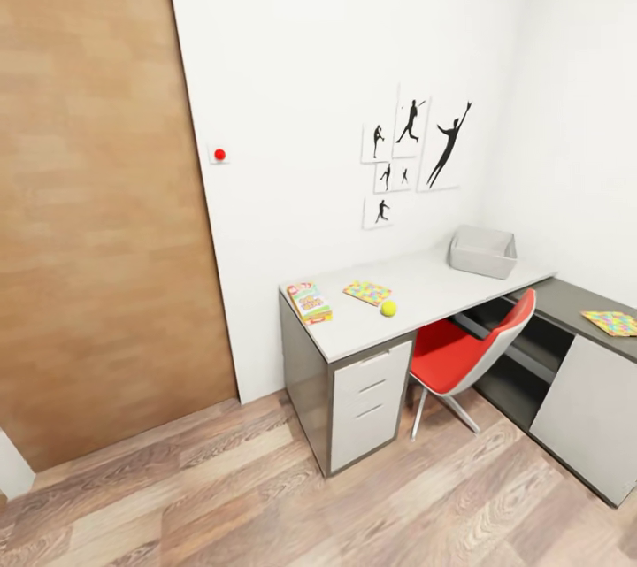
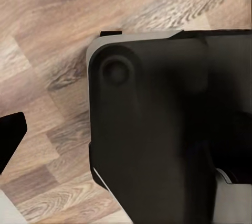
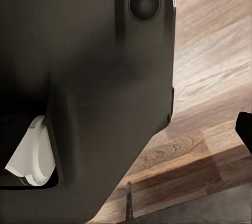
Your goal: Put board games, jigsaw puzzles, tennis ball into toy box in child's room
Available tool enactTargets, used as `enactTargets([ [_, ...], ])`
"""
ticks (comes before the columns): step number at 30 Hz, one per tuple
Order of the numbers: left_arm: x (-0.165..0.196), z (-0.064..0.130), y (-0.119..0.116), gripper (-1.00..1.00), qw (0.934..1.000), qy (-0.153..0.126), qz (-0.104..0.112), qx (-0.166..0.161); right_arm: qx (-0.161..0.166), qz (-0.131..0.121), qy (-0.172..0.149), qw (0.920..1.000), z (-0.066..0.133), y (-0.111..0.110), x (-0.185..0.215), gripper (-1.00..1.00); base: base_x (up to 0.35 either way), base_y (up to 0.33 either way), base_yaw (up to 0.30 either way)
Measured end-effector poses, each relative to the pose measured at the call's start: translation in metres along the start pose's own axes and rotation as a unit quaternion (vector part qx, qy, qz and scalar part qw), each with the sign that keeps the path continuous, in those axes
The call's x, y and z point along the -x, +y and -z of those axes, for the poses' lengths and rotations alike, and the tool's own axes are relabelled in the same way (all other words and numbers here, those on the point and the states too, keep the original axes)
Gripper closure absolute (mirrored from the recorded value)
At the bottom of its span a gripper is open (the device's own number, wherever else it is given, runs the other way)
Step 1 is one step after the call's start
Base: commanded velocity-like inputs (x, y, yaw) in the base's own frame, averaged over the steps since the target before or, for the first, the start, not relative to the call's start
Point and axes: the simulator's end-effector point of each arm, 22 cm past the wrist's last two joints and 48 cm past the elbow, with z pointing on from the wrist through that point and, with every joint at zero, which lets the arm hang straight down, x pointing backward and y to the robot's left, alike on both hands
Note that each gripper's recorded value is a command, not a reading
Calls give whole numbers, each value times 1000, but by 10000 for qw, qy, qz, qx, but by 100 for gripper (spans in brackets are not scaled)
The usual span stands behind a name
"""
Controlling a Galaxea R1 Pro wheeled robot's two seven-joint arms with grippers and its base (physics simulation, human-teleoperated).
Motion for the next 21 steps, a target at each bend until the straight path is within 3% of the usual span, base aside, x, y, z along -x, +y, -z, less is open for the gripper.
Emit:
enactTargets([
  [7,-1,7,0,-100,10000,2,1,0,0,0,2,10000,7,0,-2,-100,-245,0,-278],
  [21,-3,21,-1,-100,10000,-1,3,-6,0,0,3,10000,20,0,-7,-100,-27,0,-278],
])
